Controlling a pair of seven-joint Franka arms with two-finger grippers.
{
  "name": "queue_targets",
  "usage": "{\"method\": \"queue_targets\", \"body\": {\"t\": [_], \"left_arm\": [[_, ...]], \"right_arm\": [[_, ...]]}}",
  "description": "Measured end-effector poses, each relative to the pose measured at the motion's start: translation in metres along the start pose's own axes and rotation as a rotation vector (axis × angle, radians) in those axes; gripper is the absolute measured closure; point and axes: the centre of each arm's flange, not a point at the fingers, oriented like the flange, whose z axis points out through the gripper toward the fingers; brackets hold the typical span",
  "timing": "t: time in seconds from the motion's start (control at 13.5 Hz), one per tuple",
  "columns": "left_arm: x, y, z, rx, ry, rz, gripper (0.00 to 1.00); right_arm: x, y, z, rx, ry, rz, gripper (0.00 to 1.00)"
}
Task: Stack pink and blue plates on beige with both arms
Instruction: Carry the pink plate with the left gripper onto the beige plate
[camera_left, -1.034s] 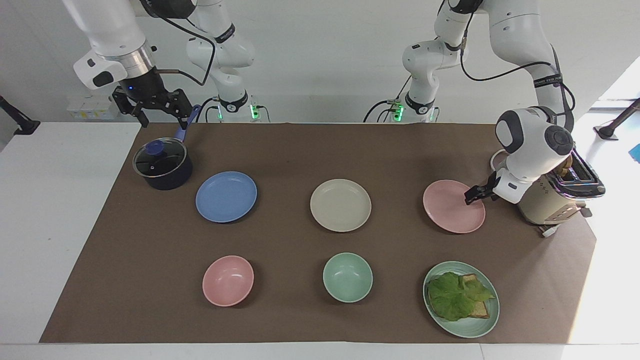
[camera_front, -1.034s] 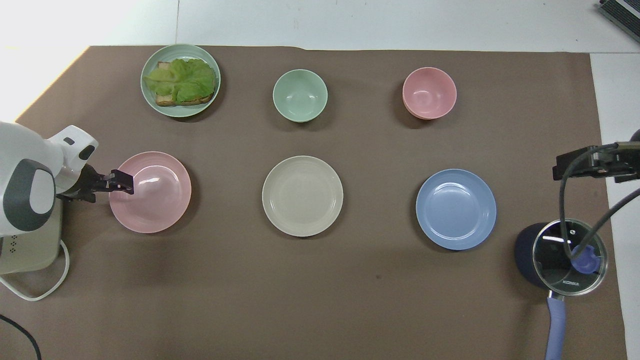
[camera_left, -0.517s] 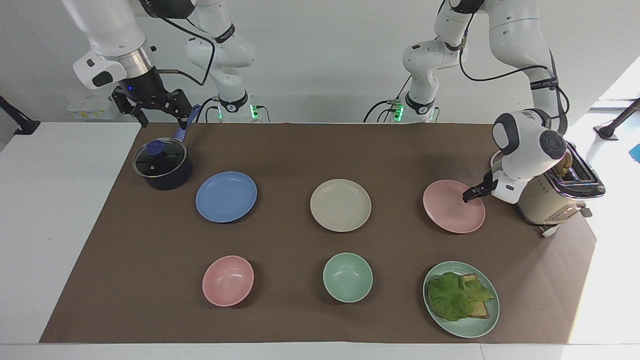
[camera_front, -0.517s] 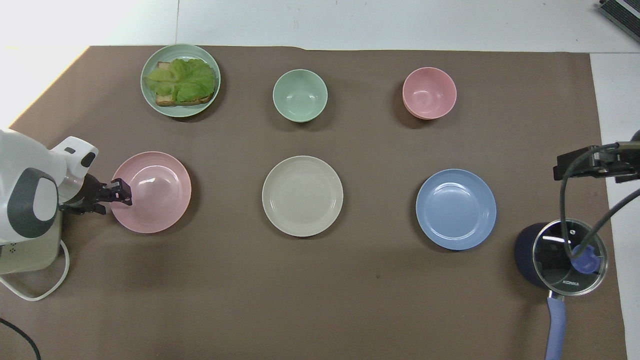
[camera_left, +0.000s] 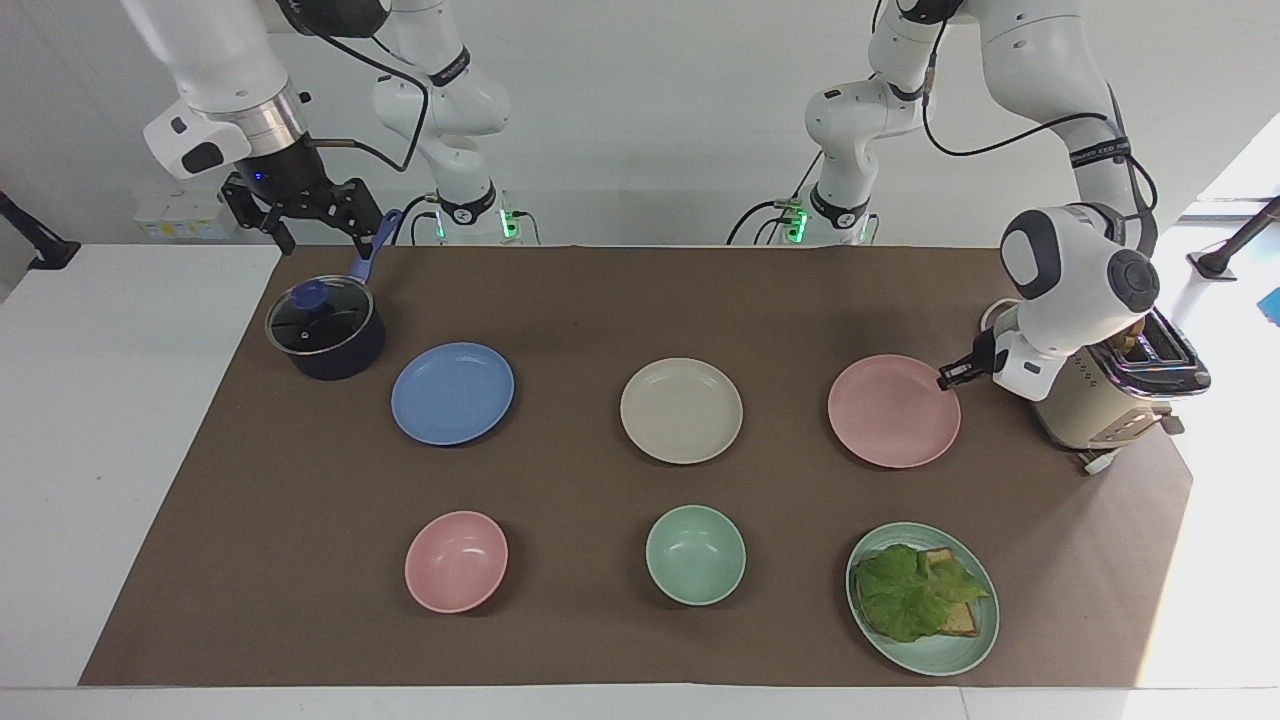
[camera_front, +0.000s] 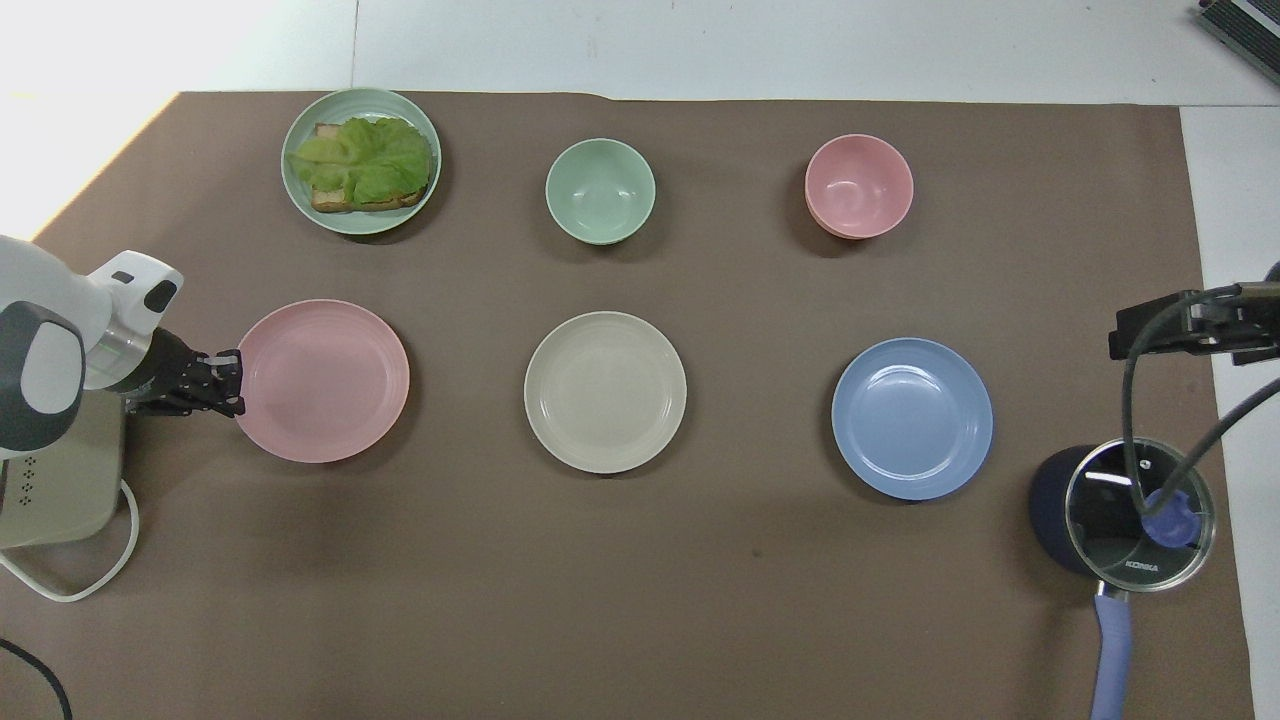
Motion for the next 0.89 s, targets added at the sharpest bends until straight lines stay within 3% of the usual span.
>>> {"method": "queue_targets", "body": {"t": [0.15, 0.37, 0.59, 0.89], "left_arm": [[-0.014, 0.024, -0.035, -0.031, -0.06, -0.008, 0.96], [-0.054, 0.101, -0.061, -0.005, -0.069, -0.005, 0.96], [-0.101, 0.193, -0.042, 0.034, -0.055, 0.078, 0.96], [-0.13, 0.266, 0.023, -0.007, 0.033, 0.179, 0.96]], "right_arm": [[0.0, 0.0, 0.0, 0.0, 0.0, 0.0, 0.0], [0.0, 0.0, 0.0, 0.0, 0.0, 0.0, 0.0], [0.0, 0.0, 0.0, 0.0, 0.0, 0.001, 0.0], [0.0, 0.001, 0.0, 0.0, 0.0, 0.002, 0.0]]}}
